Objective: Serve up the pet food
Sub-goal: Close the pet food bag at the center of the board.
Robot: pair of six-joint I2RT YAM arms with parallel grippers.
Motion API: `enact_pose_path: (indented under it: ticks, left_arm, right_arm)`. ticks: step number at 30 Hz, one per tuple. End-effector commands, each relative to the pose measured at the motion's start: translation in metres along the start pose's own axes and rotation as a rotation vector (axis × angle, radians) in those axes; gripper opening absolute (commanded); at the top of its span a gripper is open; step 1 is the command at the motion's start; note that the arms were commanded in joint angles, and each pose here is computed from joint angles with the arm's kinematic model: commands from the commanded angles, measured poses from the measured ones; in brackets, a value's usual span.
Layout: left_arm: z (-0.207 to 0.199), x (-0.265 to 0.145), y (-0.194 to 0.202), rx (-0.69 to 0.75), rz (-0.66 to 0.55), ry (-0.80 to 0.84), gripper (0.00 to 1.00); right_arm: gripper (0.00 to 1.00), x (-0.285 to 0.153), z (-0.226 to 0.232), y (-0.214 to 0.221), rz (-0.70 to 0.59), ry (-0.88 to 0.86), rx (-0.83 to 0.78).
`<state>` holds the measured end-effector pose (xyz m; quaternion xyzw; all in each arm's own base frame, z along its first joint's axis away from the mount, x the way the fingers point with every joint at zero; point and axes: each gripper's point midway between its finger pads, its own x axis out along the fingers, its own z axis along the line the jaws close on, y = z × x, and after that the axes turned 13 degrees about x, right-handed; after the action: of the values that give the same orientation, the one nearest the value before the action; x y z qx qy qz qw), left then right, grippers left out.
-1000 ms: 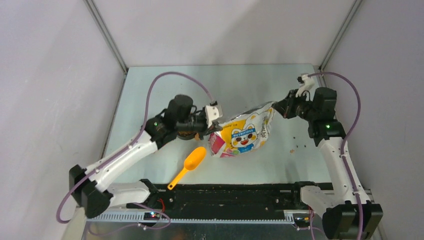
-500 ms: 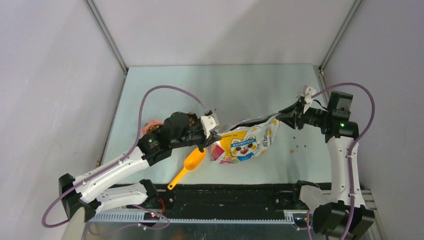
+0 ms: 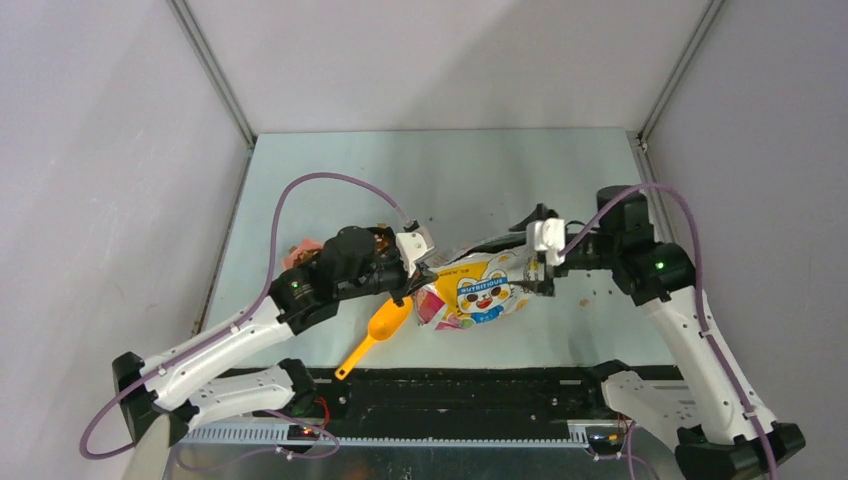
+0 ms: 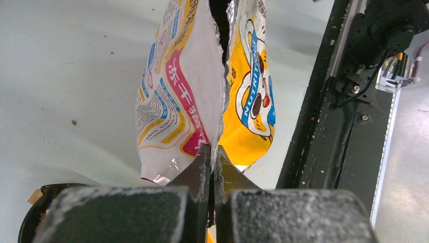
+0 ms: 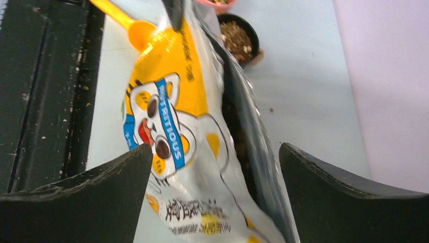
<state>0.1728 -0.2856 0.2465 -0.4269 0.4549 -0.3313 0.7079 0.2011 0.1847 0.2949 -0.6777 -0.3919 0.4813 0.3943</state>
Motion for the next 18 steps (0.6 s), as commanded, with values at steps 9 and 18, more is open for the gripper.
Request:
enact_pose_path:
  ticks: [9, 18]
  left_arm:
    - [-0.009, -0.022, -0.03, 0.028, -0.08, 0.049, 0.0]
    - [-0.012, -0.021, -0.026, 0.03, -0.082, 0.058, 0.0]
  right_arm:
    - [0.96, 0.072, 0.006, -0.048, 0.025, -0.054, -0.159]
    - [0.74, 0.101, 0.013, -0.048, 0.143, -0.164, -0.148]
